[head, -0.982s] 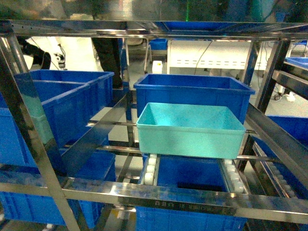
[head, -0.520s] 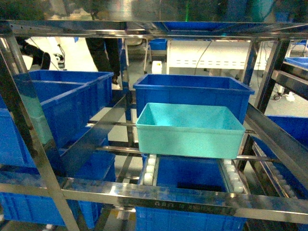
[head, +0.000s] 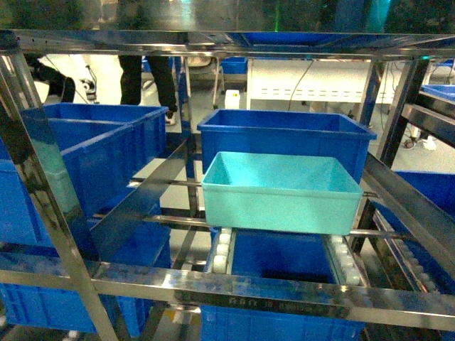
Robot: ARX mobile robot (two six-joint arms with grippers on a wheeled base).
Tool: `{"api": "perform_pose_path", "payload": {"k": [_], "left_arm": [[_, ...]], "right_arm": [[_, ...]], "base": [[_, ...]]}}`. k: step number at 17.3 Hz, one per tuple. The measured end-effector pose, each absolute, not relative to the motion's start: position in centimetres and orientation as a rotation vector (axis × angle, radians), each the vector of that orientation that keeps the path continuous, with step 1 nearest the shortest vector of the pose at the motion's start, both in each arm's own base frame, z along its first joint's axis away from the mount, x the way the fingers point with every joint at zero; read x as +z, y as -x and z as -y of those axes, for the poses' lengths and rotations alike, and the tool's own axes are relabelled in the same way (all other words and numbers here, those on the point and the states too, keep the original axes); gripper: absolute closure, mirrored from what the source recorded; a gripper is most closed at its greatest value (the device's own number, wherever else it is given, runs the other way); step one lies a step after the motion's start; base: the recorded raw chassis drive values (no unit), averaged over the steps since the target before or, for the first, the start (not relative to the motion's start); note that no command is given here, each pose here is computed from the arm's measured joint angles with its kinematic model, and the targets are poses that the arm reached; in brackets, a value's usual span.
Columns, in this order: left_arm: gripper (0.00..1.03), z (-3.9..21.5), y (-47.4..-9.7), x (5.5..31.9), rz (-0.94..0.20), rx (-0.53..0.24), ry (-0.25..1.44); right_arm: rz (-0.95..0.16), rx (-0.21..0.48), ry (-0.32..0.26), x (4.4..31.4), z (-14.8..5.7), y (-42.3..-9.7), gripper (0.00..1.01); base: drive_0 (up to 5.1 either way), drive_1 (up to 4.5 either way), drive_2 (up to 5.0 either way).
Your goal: Organize blue bins on left shelf correctly
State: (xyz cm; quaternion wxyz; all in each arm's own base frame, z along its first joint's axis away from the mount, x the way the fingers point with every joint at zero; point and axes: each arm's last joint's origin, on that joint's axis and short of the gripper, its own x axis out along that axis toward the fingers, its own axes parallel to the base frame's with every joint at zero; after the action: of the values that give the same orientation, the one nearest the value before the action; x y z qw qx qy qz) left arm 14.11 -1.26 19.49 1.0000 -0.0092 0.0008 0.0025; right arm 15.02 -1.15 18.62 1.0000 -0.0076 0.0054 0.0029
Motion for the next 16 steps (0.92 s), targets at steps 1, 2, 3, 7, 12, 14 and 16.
{"api": "perform_pose_path", "payload": {"k": [1,2,3,7,12,14,16], "left_arm": [[1.01,1.1,-13.8,19.1,-0.006,0.002,0.016],[1.01,0.3,-13.4,18.7,-0.005,-0.008,0.014],[1.01,-0.1,-13.1,18.5,-0.004,0.021,0.015],[1.01,0.0,-12.2,17.7,-0.004,-0.001,0.014],[1.01,0.0,-11.9,17.6,-0.001,-0.002,0.014],[1.01,0.0,-11.7,17.1,0.008,-0.001,0.014],[1.01,0.0,-11.3,17.2,0.020,-0.002,0.014]], "right_arm": [[-0.007,-0.013,0.014,18.5,0.6,-14.6,0.99],[-0.005,0.013,0.015,18.2,0.0,-14.2,0.99],[-0.005,0.010,0.014,18.0,-0.1,-13.8,0.99],[0.024,0.001,0.014,17.1,0.0,-12.7,0.99],[0.005,0.002,0.014,17.0,0.0,-12.5,0.99],[0.014,0.002,0.014,17.1,0.0,-12.2,0.99],[0.010,0.002,0.014,17.1,0.0,-11.7,0.99]], "base": [[0.0,0.00,0.0],[0.0,0.00,0.0],[0.0,0.00,0.0],[0.0,0.00,0.0],[0.0,0.00,0.0],[0.0,0.00,0.0],[0.0,0.00,0.0]]}}
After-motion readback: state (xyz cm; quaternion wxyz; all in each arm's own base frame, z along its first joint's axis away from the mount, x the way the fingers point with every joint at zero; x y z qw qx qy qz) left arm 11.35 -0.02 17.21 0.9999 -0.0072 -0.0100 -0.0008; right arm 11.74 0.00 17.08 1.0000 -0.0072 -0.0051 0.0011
